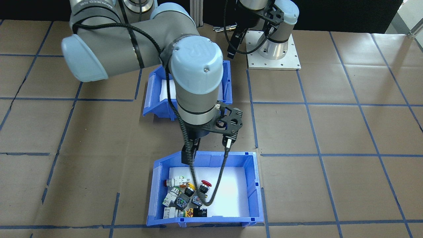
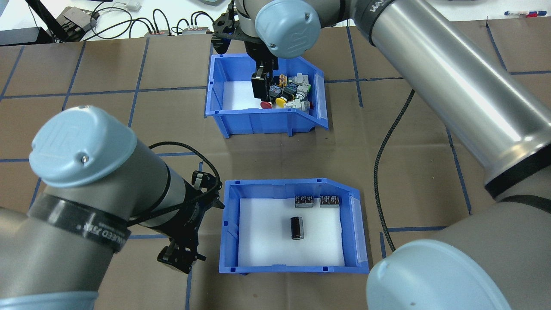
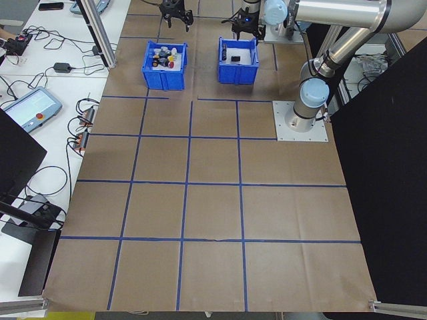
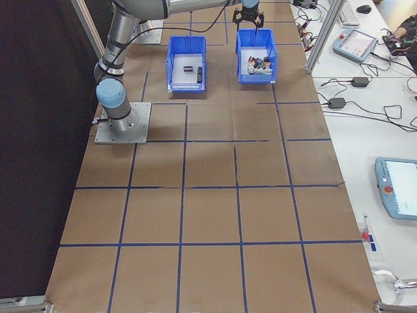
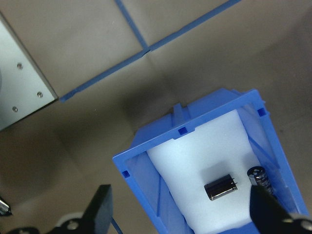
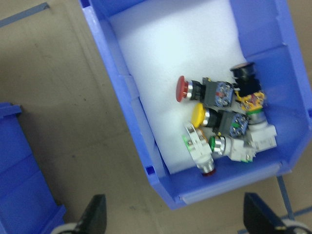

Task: Place battery box in front

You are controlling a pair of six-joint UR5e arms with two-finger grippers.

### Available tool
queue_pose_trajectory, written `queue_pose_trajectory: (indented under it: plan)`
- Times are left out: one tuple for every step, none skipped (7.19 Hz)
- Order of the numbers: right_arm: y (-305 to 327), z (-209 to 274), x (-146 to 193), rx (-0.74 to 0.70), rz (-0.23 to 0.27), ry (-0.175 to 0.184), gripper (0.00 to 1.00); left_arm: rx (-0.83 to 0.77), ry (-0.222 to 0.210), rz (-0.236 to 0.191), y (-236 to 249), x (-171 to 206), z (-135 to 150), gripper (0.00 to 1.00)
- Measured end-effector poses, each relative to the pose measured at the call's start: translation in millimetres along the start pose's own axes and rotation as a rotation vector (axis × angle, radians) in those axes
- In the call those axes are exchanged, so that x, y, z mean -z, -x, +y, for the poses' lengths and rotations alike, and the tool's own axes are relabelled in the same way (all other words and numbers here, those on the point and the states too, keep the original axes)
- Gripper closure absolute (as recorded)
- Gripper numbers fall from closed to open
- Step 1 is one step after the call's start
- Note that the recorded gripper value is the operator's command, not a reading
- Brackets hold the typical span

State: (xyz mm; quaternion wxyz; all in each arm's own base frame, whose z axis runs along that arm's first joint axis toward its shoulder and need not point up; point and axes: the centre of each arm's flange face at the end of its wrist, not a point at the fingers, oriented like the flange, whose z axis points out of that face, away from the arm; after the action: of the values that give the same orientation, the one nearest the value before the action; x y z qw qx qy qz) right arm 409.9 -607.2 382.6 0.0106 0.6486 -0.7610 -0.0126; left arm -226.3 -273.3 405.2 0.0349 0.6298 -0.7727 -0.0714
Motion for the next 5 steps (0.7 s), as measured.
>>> queue_pose_trajectory:
  plan:
    - [2.8, -9.5, -12.4, 0.051, -0.011, 0.008, 0.0, 0.087, 0.008, -0.017, 10.9, -15.9, 4.1, 0.01]
    - [4.7, -20.4, -24.3, 0.081, -0.007, 0.006, 0.0, 0.118, 0.006, -0.04, 16.7, -30.3, 14.2, 0.01]
    - [6.0, -35.3, -38.2, 0.101, 0.014, -0.005, 0.0, 0.133, 0.003, -0.046, 17.2, -43.3, 28.1, 0.01]
    - [5.6, -48.5, -55.0, 0.113, 0.032, -0.015, 0.0, 0.138, -0.003, -0.051, 14.4, -59.3, 45.1, 0.01]
    - [5.3, -55.1, -67.8, 0.118, 0.036, -0.016, 0.0, 0.127, -0.015, -0.066, 14.1, -75.4, 60.6, 0.01]
